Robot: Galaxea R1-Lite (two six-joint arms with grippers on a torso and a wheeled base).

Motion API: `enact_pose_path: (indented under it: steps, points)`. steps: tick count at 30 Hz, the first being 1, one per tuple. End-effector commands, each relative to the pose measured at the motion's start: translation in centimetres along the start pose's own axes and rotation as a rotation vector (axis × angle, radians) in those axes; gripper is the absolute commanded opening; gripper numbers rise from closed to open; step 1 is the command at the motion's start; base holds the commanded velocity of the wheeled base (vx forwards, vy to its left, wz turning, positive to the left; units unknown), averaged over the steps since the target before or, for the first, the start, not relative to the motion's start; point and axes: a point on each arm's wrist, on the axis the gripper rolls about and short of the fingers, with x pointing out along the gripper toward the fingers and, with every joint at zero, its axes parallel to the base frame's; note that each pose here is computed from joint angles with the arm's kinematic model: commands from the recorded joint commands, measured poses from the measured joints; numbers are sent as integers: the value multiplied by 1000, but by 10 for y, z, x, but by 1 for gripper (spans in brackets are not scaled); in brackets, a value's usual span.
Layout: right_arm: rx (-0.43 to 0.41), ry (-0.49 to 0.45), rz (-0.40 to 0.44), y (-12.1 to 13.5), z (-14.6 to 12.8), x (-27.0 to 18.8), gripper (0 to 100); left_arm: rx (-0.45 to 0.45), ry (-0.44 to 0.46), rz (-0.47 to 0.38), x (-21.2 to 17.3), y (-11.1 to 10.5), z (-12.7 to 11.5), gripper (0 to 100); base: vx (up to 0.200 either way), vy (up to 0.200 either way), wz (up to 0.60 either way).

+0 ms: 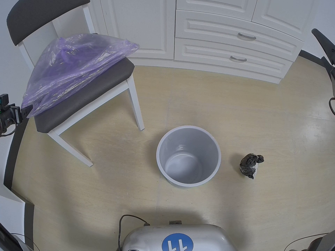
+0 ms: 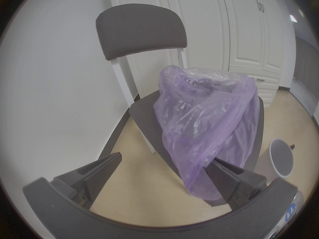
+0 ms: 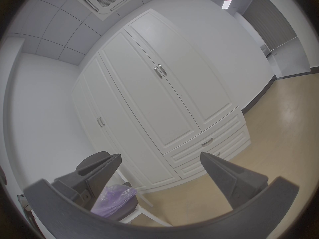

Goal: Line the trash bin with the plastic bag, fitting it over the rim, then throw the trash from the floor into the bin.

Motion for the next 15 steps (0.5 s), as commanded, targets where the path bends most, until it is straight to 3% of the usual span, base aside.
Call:
enact_pose_path:
  steps: [1, 15]
  points:
    - [6, -9, 3, 1, 3, 1, 100, -18, -25, -8, 1, -3, 2, 100, 0, 0, 0]
    - [13, -13, 7, 1, 5, -2, 100, -13, -38, -21, 2, -8, 1, 100, 0, 0, 0]
